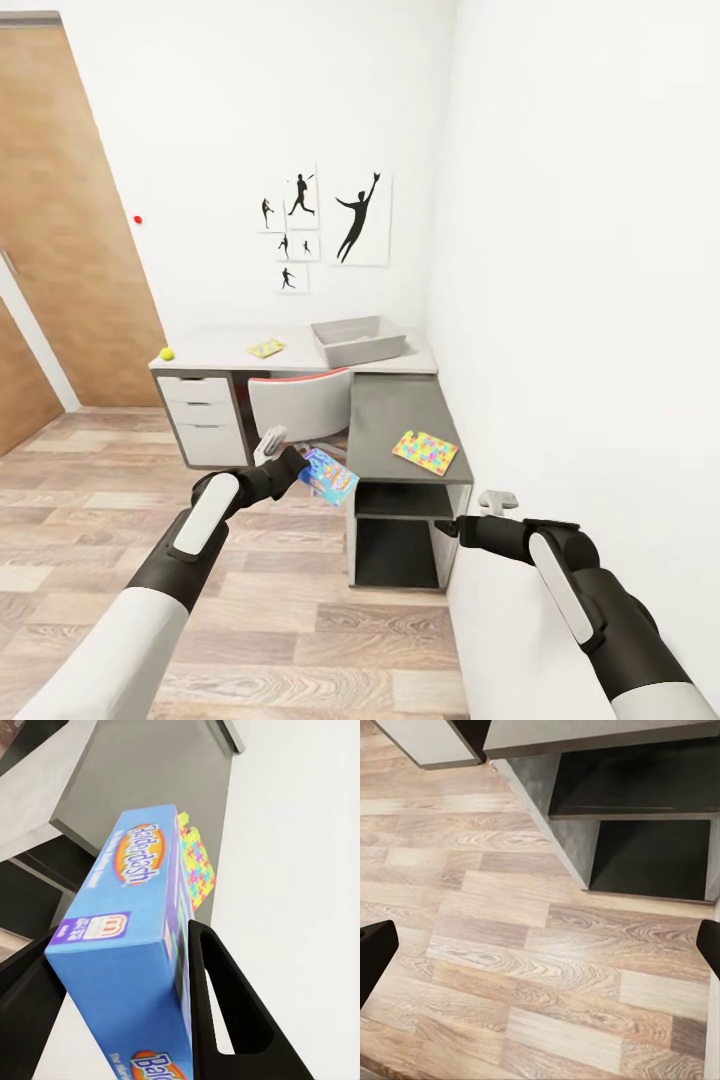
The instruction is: Put all the toys in the child's room - the three board games (two on the bed and one on the table), the two jigsaw puzzles on the table, and the tennis ball on the table - inside the toy box on the table in the child's room.
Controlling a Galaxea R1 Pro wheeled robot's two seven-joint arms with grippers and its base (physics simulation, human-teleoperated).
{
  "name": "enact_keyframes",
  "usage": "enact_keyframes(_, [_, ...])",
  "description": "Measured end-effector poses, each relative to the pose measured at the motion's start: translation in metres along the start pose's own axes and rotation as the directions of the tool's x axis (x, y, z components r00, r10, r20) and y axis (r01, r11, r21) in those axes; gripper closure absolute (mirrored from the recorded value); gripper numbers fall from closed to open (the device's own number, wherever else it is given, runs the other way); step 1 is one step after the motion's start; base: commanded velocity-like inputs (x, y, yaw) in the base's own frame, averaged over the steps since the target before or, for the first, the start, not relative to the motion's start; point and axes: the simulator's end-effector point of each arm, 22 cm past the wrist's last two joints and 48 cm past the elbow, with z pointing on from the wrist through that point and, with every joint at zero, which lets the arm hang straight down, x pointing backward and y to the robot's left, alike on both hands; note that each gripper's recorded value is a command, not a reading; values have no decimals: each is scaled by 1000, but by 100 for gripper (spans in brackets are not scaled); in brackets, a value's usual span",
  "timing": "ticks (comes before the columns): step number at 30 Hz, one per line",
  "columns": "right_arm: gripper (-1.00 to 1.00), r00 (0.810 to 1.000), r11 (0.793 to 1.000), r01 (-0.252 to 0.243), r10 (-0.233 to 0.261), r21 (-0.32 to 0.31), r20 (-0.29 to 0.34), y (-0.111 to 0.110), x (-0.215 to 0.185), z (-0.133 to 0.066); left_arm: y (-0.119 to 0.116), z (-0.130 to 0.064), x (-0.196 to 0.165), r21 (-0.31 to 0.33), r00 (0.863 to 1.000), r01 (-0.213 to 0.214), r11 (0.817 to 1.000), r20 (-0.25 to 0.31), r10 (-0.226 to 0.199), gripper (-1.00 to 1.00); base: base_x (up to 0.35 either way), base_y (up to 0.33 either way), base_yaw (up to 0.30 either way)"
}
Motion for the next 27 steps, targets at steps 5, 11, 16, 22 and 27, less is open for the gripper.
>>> enact_keyframes(5, [-100, 1000, 1000, 1, -1, 0, -1, 0, 0, 0, 0, 0, 0, 0, 1000, 0, 1000, 0, 0, 100, 17, -7, 0])
enact_keyframes(11, [-100, 1000, 1000, 1, -1, 0, -1, 0, 0, 0, 0, 0, 0, 0, 1000, 1, 1000, 0, -1, 100, 6, -3, 0])
enact_keyframes(16, [-100, 1000, 1000, 1, -1, -1, -2, 1, 1, 0, 1, 0, -1, -1, 1000, 1, 1000, 1, -1, 100, 2, -1, 0])
enact_keyframes(22, [-100, 1000, 1000, 1, -1, -1, -2, 0, 1, 0, 1, 0, -1, -1, 1000, 1, 1000, 2, -1, 100, 1, 0, 0])
enact_keyframes(27, [-100, 1000, 1000, 1, -1, -1, -2, 1, 0, 0, 0, 0, -1, 1, 1000, 1, 1000, 1, -1, 100, 15, 11, 0])
